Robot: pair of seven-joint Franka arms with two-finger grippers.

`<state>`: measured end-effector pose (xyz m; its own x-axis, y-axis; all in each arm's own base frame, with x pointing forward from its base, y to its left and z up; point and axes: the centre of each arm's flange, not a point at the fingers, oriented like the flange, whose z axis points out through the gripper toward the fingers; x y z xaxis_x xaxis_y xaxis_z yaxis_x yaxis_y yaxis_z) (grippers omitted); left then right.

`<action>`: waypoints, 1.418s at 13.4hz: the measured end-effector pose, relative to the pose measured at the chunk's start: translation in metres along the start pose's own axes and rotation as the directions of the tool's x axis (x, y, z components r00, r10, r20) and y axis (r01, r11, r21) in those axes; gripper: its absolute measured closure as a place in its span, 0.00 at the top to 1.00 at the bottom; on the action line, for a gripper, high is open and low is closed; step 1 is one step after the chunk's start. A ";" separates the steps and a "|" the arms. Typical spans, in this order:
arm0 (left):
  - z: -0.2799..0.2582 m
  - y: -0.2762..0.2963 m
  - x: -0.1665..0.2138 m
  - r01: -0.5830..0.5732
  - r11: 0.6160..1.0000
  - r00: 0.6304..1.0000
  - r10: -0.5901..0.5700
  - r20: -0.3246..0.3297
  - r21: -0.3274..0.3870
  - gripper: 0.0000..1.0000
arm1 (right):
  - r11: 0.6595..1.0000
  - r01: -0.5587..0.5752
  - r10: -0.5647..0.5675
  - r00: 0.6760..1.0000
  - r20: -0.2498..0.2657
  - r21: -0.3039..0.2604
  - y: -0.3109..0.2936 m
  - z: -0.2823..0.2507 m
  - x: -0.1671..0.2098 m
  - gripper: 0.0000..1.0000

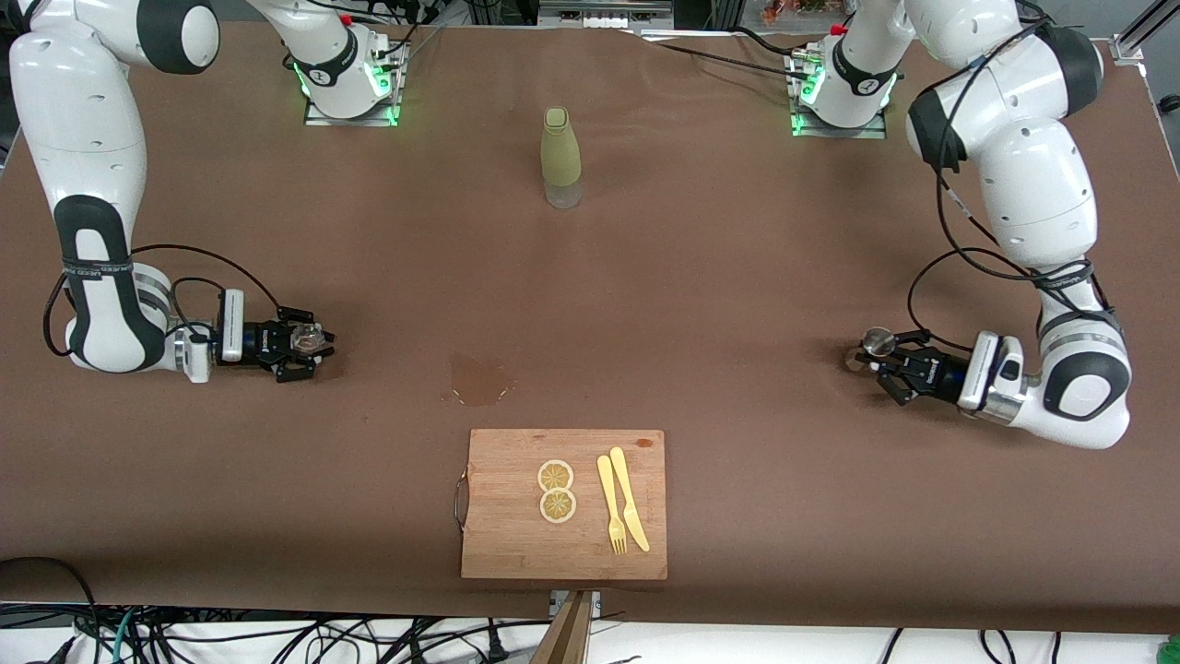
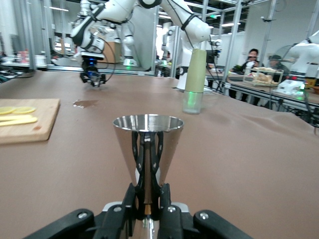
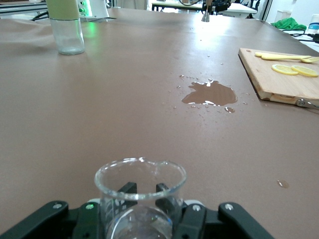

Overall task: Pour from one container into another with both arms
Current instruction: 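Lower the beaker and jigger onto the table with both grippers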

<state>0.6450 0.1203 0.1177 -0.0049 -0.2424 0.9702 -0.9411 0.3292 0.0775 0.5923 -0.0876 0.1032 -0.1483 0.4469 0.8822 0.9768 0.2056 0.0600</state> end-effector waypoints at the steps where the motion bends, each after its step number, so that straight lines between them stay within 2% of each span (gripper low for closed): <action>1: -0.012 0.007 -0.008 -0.003 1.000 1.000 0.003 0.008 0.027 0.21 | 1.000 -0.005 0.005 1.000 -0.009 0.004 -0.002 0.000 -0.001 0.29; 6: -0.028 0.002 -0.019 -0.074 0.988 0.997 0.071 0.031 0.136 0.21 | 0.999 -0.044 0.044 0.999 -0.029 0.005 -0.020 -0.001 -0.023 0.32; 8: -0.036 -0.002 -0.025 -0.095 0.978 0.994 0.082 0.076 0.187 0.21 | 0.999 -0.053 0.052 0.998 -0.039 -0.003 -0.023 -0.003 -0.026 0.33; 9: -0.039 0.000 -0.029 -0.094 0.975 0.993 0.078 0.090 0.201 0.21 | 0.998 -0.056 0.055 0.998 -0.042 -0.009 -0.024 -0.004 -0.028 0.41; 10: -0.041 0.001 -0.033 -0.090 0.974 0.993 0.073 0.090 0.210 0.21 | 0.998 -0.059 0.058 0.997 -0.045 -0.016 -0.024 -0.005 -0.029 0.45; 11: -0.042 0.002 -0.034 -0.085 0.973 0.994 0.068 0.085 0.216 0.21 | 0.998 -0.064 0.063 0.997 -0.049 -0.024 -0.025 -0.006 -0.031 0.45; 13: -0.043 0.002 -0.034 -0.082 0.971 0.994 0.064 0.084 0.224 0.21 | 0.997 -0.074 0.072 0.996 -0.049 -0.035 -0.028 -0.010 -0.034 0.61; 15: -0.044 0.002 -0.035 -0.078 0.970 0.995 0.061 0.081 0.229 0.21 | 0.996 -0.080 0.079 0.996 -0.042 -0.043 -0.031 -0.017 -0.037 0.68; 18: -0.045 0.004 -0.037 -0.072 0.968 0.996 0.057 0.070 0.239 0.22 | 0.993 -0.096 0.096 0.995 -0.009 -0.064 -0.039 -0.038 -0.044 0.96; 19: -0.045 0.005 -0.040 -0.070 0.967 0.996 0.054 0.072 0.244 0.24 | 0.992 -0.104 0.104 0.994 0.009 -0.075 -0.042 -0.050 -0.047 1.00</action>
<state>0.6562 0.1729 0.0900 -0.0801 -0.2898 0.9537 -0.9924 0.1129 -0.0491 0.5657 -0.1603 0.0826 -0.0467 0.4734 0.8796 0.9957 0.0927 0.0030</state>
